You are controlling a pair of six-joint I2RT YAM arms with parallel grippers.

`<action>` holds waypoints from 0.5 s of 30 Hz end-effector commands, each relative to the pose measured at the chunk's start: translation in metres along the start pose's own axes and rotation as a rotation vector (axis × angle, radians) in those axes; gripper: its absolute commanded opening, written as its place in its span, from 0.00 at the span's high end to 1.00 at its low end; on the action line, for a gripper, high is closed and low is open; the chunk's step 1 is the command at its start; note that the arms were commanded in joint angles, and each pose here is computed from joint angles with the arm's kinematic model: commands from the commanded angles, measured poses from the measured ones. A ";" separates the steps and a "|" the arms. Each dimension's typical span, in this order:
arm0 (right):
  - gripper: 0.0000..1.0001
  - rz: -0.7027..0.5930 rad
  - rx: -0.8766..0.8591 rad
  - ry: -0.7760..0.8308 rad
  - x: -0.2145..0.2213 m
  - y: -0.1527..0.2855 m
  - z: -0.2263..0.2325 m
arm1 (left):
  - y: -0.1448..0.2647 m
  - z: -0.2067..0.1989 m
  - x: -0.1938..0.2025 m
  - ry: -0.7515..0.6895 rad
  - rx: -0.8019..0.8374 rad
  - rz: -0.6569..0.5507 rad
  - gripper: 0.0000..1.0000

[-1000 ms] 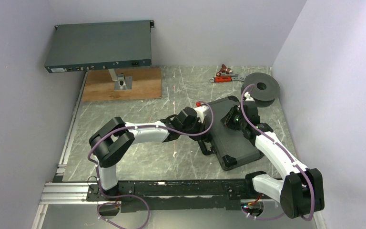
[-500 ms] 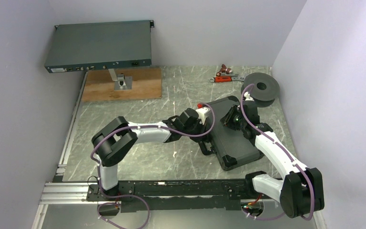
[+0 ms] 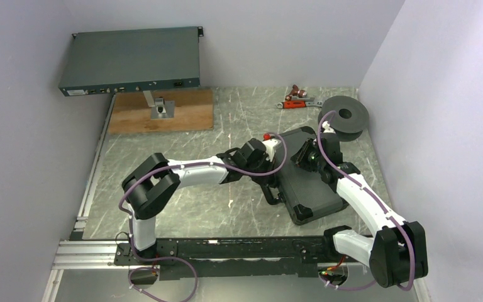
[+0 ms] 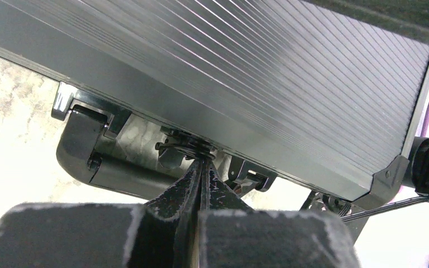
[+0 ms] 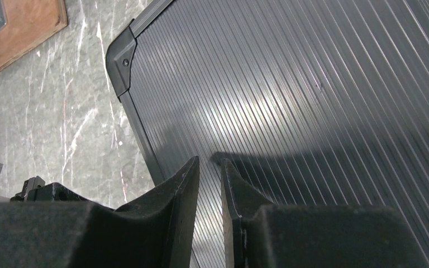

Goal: Pack up texas hold em set

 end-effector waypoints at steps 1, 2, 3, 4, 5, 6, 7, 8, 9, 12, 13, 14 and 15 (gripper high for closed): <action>0.75 0.289 0.240 -0.015 0.073 0.008 -0.062 | -0.005 -0.022 -0.047 -0.038 0.064 -0.128 0.96; 0.75 0.289 0.238 -0.015 0.073 0.008 -0.061 | -0.006 -0.022 -0.048 -0.038 0.063 -0.126 0.96; 0.75 0.290 0.238 -0.015 0.073 0.008 -0.061 | -0.008 -0.022 -0.048 -0.039 0.063 -0.125 0.96; 0.75 0.289 0.237 -0.015 0.073 0.008 -0.061 | -0.008 -0.022 -0.048 -0.039 0.061 -0.126 0.96; 0.75 0.290 0.238 -0.015 0.074 0.008 -0.062 | -0.007 -0.022 -0.050 -0.041 0.059 -0.130 0.96; 0.75 0.291 0.238 -0.015 0.074 0.008 -0.062 | -0.007 -0.022 -0.050 -0.040 0.056 -0.130 0.96; 0.75 0.290 0.238 -0.015 0.074 0.008 -0.062 | -0.007 -0.022 -0.050 -0.040 0.054 -0.131 0.96; 0.75 0.290 0.238 -0.015 0.074 0.008 -0.062 | -0.006 -0.021 -0.049 -0.041 0.051 -0.131 0.96; 0.75 0.291 0.237 -0.015 0.074 0.008 -0.062 | -0.006 -0.021 -0.049 -0.041 0.050 -0.130 0.96; 0.75 0.292 0.238 -0.014 0.074 0.007 -0.062 | -0.004 -0.018 -0.042 -0.036 0.042 -0.120 0.96; 0.75 0.291 0.237 -0.013 0.073 0.007 -0.061 | -0.003 -0.018 -0.041 -0.035 0.041 -0.118 0.96; 0.75 0.291 0.238 -0.013 0.073 0.007 -0.062 | -0.001 -0.017 -0.038 -0.033 0.038 -0.117 0.96; 0.75 0.292 0.239 -0.014 0.074 0.007 -0.062 | 0.001 -0.017 -0.037 -0.034 0.033 -0.119 0.96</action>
Point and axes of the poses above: each gripper's point midway between its finger pads, its own y axis back along the fingers, its own z axis along the line the jaws close on, x = y × z, the point moved 3 cm from there along y, back along the fingers, and after that the axes turned 6 degrees about -y, right-handed, at the moved point
